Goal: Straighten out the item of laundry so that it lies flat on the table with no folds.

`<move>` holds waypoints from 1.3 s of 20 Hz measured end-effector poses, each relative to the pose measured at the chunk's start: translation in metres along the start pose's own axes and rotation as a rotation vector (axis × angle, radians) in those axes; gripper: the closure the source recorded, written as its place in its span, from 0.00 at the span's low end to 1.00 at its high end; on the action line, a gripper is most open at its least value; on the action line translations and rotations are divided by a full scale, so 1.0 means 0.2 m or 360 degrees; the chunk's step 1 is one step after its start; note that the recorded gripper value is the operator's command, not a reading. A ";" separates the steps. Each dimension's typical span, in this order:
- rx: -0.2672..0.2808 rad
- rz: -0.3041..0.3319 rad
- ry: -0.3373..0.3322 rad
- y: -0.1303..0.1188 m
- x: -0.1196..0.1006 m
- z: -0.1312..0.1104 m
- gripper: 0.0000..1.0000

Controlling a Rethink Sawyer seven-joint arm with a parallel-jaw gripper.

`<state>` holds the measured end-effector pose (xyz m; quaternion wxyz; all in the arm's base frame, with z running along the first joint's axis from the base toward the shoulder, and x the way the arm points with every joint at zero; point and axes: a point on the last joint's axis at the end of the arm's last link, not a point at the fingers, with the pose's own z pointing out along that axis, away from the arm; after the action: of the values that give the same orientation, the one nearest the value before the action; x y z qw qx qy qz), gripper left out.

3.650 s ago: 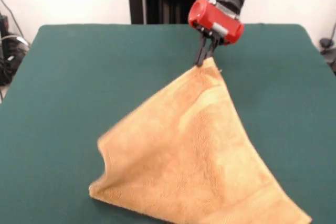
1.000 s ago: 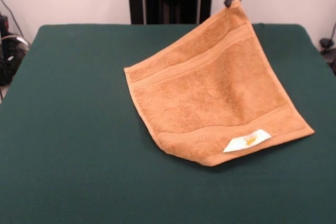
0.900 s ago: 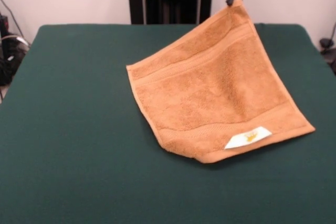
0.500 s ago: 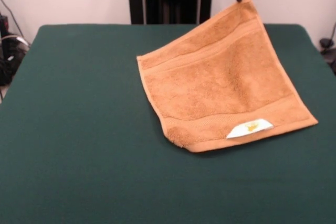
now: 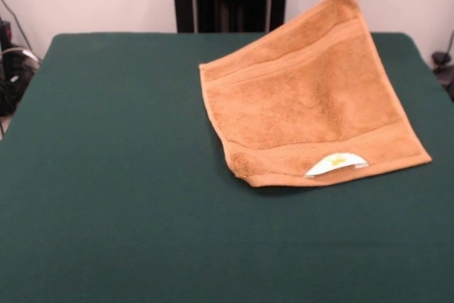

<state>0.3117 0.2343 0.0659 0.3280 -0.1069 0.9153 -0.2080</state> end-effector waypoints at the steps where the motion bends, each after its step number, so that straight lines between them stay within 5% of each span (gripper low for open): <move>1: -0.0007 -0.0001 0.0002 0.01 0.00 -0.01 1.00; 24: -0.0161 -0.0029 0.0155 0.18 0.05 -0.22 1.00; 25: -0.0180 -0.0032 0.0169 0.20 0.06 -0.24 0.00; 26: -0.0182 -0.0033 0.0170 0.20 0.06 -0.24 0.00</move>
<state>0.2693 0.2810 0.0757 0.2700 -0.1236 0.9407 -0.1642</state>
